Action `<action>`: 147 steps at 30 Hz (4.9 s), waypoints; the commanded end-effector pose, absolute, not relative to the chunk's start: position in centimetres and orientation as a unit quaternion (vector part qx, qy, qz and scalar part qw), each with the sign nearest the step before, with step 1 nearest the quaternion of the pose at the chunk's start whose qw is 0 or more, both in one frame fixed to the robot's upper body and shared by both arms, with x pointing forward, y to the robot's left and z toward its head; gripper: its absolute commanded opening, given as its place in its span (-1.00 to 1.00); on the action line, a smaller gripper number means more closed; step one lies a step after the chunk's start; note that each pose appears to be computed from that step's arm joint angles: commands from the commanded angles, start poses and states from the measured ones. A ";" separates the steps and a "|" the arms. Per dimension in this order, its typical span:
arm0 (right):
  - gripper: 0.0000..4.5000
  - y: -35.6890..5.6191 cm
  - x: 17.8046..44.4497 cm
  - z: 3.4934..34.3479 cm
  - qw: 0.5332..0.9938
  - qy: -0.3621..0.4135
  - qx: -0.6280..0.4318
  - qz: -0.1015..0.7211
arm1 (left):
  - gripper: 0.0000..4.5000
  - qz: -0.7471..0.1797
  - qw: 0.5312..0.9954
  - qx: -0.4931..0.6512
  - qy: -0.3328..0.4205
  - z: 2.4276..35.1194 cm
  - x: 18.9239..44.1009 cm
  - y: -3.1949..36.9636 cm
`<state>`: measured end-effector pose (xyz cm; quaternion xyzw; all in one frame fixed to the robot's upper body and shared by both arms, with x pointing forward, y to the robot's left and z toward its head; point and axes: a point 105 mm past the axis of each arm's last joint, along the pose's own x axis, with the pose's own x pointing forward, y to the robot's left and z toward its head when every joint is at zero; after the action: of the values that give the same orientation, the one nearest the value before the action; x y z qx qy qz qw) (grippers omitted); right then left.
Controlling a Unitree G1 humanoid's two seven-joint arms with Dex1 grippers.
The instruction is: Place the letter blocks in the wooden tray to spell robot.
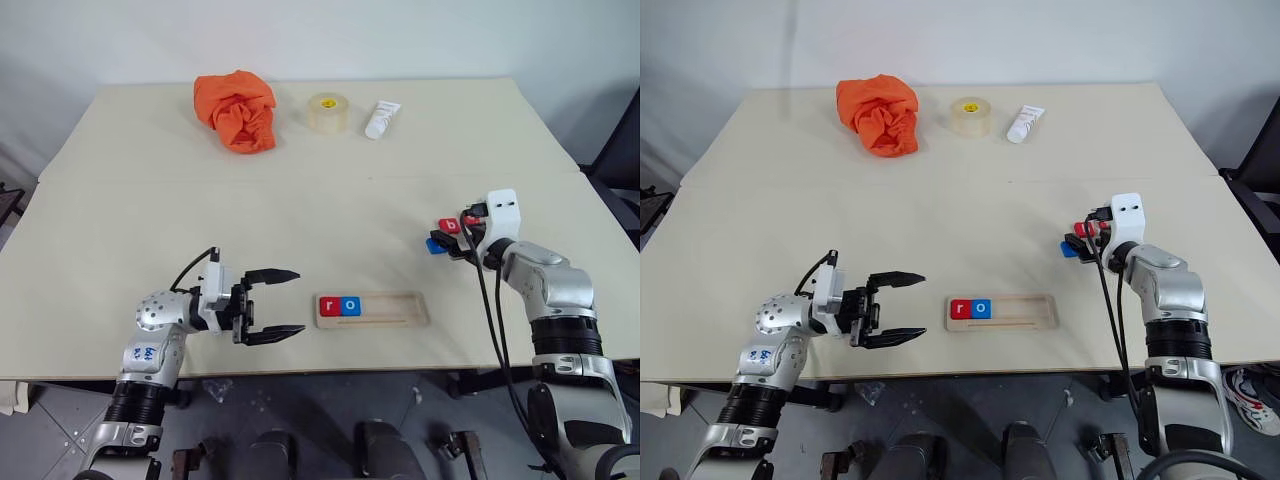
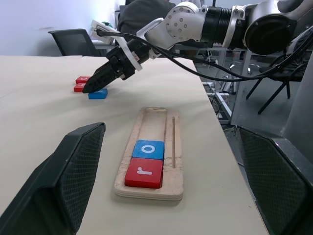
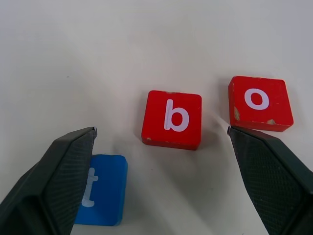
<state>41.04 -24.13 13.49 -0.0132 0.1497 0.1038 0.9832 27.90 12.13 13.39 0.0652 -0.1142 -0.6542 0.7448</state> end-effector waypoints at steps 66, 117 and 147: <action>-0.03 -23.3 25.2 10.3 0.986 0.165 0.003 0.022 | 1.00 -0.696 0.706 0.097 -0.088 13.7 28.5 13.8; -0.35 -25.7 30.2 13.7 0.745 0.256 -0.357 0.502 | 1.00 -0.659 0.738 0.093 -0.111 13.2 27.2 13.2; -0.35 -12.1 30.4 14.7 0.692 0.238 -0.354 0.582 | 1.00 -0.676 0.722 0.117 -0.092 12.7 28.3 14.5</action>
<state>30.10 -12.44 13.76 -0.3387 0.2572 0.5838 0.6916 28.44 13.92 11.89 0.1050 -0.0767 -0.6844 0.7175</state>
